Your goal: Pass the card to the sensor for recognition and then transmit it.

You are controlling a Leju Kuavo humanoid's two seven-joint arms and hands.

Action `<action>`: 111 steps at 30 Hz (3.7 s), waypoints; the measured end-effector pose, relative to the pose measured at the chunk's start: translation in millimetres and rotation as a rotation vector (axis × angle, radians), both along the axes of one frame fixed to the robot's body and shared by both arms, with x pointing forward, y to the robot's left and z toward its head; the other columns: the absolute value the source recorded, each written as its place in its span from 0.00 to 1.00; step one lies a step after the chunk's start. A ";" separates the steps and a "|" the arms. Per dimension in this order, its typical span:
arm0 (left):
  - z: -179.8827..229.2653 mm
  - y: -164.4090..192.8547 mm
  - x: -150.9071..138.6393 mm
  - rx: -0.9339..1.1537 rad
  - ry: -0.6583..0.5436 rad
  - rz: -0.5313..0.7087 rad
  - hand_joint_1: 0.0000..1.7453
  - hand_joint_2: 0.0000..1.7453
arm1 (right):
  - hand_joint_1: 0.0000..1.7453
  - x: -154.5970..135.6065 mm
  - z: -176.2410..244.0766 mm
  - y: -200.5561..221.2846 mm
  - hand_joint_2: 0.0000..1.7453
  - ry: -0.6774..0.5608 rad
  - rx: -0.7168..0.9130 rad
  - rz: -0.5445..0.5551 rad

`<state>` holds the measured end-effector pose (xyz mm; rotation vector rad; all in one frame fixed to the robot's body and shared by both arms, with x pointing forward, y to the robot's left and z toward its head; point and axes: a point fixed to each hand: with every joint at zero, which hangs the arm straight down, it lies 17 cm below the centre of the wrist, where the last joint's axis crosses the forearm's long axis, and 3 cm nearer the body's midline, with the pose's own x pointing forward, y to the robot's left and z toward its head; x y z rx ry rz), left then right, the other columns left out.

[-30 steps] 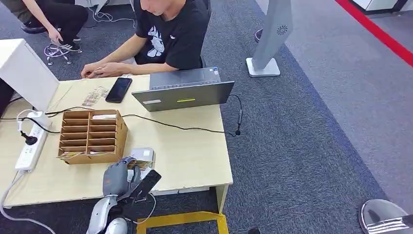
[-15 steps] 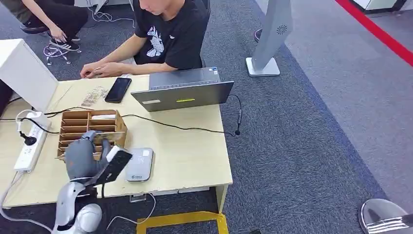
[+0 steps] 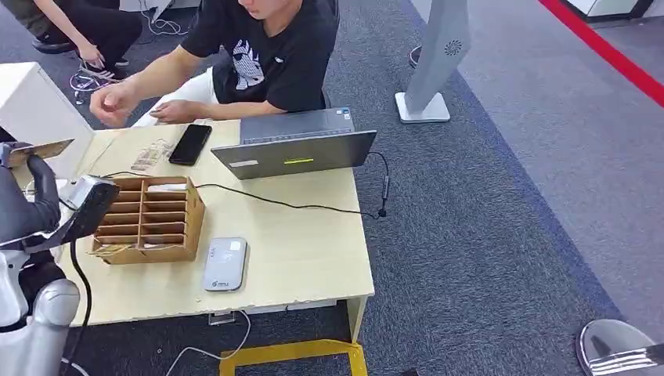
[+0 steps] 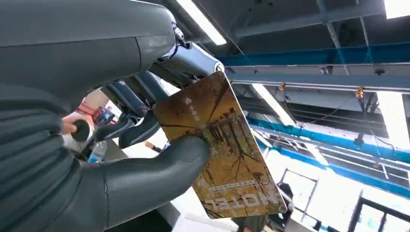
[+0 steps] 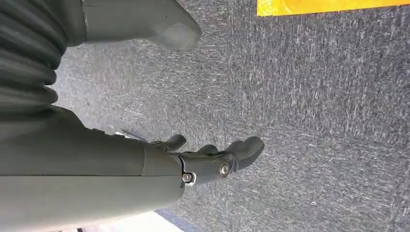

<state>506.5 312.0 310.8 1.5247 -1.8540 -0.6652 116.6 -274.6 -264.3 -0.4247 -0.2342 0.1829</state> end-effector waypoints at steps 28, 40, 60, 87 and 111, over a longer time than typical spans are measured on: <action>-19.3 39.7 36.9 0.232 0.010 0.213 0.00 1.00 | 0.00 18.8 4.4 2.6 1.00 -0.048 -0.005 0.047; -41.8 -34.0 44.6 0.190 0.201 0.029 0.00 1.00 | 0.00 14.7 3.4 1.8 1.00 -0.042 -0.001 0.027; -156.2 -160.6 -53.4 0.328 0.538 -0.355 0.00 1.00 | 0.00 -15.6 -2.9 -8.3 1.00 -0.003 0.014 -0.123; -216.6 12.0 -50.5 0.224 0.677 0.079 0.00 1.00 | 0.00 -20.0 -2.8 -14.5 1.00 0.001 -0.007 -0.126; -226.1 -12.3 -41.8 0.114 0.635 -0.012 0.00 1.00 | 0.00 -8.3 -0.6 -14.2 1.00 -0.017 -0.014 -0.088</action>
